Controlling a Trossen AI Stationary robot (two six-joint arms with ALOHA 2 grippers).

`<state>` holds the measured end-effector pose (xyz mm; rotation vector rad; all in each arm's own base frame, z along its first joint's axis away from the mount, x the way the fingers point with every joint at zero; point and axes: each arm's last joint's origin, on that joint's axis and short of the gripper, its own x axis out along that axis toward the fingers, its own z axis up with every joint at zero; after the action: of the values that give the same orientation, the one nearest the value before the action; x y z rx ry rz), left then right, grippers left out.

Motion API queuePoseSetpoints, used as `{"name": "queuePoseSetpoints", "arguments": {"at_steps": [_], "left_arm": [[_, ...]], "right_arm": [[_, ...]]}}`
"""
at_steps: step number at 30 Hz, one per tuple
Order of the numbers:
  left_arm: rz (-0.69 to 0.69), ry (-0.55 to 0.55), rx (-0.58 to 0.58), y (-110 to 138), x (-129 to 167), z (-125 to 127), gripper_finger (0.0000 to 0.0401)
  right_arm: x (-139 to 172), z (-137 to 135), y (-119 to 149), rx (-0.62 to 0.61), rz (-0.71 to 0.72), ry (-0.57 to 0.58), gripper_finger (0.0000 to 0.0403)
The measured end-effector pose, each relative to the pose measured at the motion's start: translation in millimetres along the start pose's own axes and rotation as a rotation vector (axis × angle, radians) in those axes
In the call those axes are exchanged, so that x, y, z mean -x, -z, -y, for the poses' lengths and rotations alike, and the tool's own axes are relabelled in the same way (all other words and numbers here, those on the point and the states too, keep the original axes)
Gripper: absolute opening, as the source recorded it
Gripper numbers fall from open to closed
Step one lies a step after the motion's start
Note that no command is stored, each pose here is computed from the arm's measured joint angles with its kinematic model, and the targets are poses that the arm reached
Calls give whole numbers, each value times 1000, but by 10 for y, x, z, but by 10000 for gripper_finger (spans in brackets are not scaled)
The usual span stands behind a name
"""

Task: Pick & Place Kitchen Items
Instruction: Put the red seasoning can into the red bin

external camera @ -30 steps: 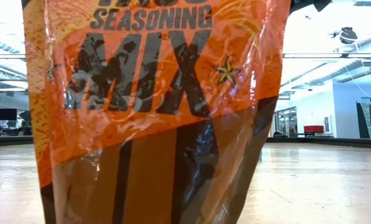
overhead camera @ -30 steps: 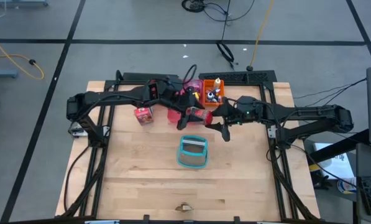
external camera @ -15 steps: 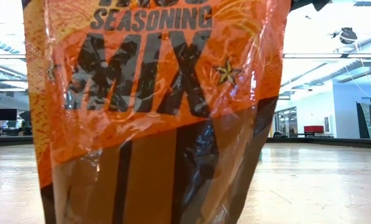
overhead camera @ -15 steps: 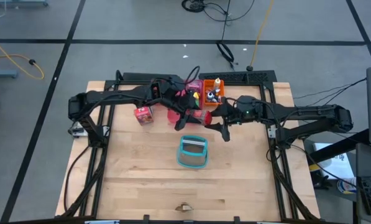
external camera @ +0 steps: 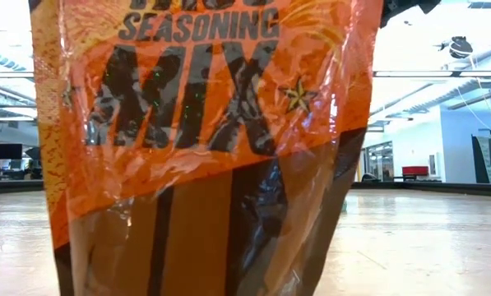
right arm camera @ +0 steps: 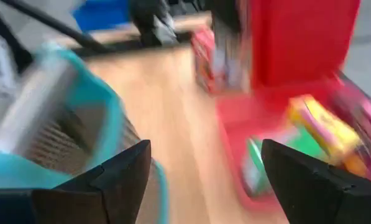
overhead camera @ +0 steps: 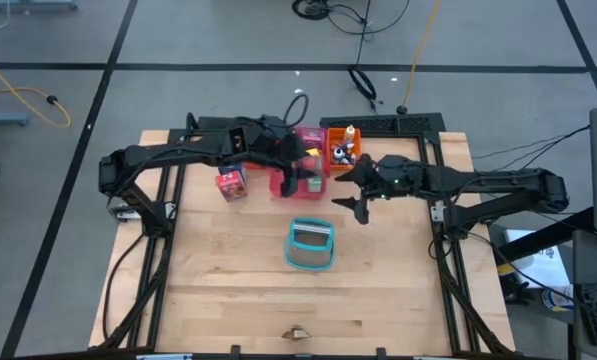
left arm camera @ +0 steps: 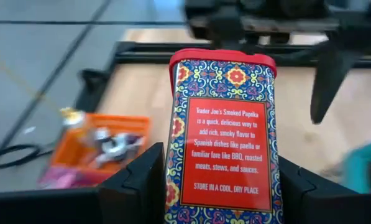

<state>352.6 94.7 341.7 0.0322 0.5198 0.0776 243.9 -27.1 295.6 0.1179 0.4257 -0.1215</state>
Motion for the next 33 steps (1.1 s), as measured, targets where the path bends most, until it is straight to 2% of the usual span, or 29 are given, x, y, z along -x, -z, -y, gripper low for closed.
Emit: {"name": "queuePoseSetpoints", "arguments": {"at_steps": [5,12,15,20,25,33], "left_arm": [[-95,-130,51,76,121,-134,193],[-197,-210,148,365,161,-367,193],[-194,-250,184,523,250,-445,193],[-65,-319,248,803,477,-523,193],[75,-356,271,1141,615,-488,193],[230,-483,321,1633,570,-418,193]], "right_arm": [[-1,1,46,-7,-39,9,284],[0,7,88,-29,-84,16,263],[-2,6,99,-29,-95,16,257],[1,6,99,-25,-95,16,253],[0,6,96,-23,-92,16,253],[0,5,92,-21,-88,15,253]]}}
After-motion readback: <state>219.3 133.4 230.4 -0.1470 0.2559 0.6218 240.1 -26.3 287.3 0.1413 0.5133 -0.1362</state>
